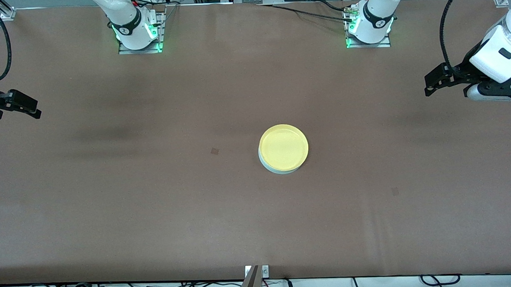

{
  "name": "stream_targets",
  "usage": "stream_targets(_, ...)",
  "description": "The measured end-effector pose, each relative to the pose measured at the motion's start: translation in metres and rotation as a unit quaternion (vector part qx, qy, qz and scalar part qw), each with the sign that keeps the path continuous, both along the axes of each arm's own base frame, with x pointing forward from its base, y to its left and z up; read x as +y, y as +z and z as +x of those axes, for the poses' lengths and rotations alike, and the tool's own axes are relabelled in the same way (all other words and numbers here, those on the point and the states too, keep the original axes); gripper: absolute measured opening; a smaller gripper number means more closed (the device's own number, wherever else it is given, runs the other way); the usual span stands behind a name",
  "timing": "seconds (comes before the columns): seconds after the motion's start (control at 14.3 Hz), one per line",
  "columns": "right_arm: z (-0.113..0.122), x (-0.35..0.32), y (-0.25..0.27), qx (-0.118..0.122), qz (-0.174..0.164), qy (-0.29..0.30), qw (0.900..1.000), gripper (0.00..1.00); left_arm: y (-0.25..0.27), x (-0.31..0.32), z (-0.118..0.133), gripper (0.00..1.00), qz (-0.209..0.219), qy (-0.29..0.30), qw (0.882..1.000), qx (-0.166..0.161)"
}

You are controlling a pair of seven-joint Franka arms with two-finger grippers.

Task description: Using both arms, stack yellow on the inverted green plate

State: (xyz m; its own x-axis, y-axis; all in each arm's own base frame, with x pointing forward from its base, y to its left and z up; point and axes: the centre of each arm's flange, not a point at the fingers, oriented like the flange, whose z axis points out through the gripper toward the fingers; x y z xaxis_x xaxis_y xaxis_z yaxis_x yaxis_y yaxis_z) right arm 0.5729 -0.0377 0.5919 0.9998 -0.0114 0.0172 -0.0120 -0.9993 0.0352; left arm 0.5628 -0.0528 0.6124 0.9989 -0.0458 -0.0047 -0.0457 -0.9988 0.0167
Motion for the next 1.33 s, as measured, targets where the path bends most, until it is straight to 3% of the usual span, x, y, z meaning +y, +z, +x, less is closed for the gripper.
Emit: stream_targets(1.33,-0.0004,0.0053,-0.0032,0.006,0.001,0.001,1.0,1.0,-0.0015,0.0001,-0.0018,1.0,0.001,0.0,1.0,0.008)
